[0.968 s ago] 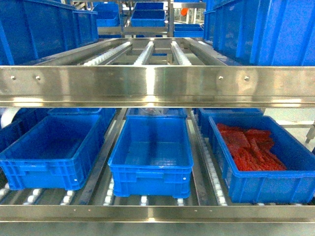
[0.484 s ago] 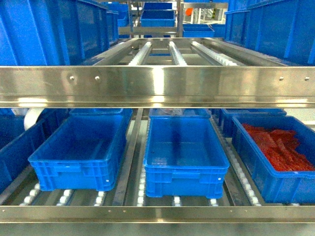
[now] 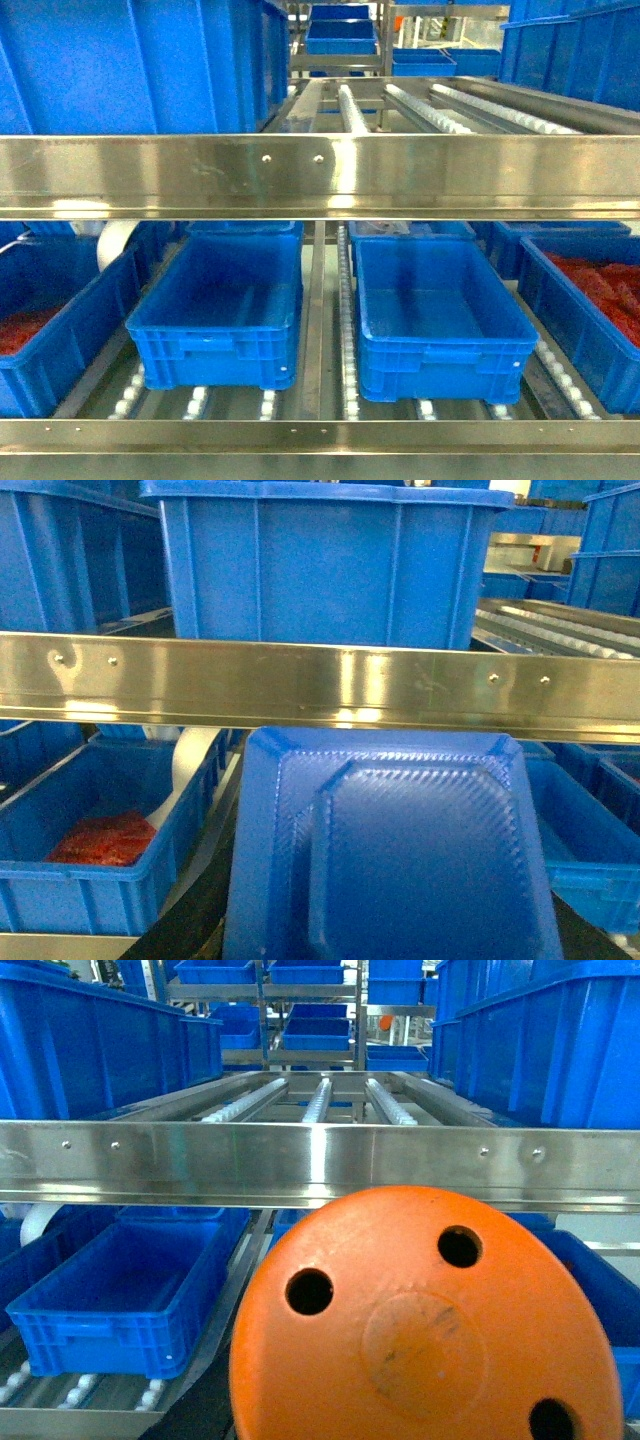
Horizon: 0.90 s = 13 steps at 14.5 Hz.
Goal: Sort blue parts and orange caps into right shelf containers
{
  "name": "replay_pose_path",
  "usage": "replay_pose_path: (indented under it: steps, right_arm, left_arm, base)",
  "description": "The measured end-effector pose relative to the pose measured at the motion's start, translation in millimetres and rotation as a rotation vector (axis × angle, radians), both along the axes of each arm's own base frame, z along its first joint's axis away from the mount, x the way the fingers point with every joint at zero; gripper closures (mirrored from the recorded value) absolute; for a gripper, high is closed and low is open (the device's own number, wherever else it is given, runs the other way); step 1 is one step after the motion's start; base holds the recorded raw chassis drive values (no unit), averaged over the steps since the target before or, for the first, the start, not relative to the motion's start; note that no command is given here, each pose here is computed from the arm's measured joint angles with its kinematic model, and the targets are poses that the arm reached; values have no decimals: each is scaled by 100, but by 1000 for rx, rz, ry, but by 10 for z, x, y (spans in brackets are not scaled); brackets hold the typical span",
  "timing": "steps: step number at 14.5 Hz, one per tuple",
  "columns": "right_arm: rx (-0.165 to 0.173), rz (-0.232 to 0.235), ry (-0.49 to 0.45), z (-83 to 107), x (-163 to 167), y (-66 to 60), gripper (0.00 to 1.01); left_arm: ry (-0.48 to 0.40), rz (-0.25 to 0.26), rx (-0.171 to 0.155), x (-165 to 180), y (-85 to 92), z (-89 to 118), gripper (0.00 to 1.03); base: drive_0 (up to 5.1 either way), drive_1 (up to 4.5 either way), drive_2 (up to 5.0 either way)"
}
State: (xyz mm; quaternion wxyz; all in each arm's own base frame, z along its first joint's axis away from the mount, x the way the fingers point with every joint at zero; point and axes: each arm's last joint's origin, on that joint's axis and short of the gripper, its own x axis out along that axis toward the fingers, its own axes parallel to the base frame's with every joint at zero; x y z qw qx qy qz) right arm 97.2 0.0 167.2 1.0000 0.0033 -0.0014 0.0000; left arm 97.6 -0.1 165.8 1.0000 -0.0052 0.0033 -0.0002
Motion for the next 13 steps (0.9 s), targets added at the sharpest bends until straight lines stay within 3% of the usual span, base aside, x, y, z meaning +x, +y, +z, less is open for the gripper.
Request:
replay_pose_path:
  steps: [13]
  right_arm:
    - [0,4,2,-3,0,1,56]
  left_arm:
    - [-1,1,0,0,0,1,61]
  base:
    - [0,0,0]
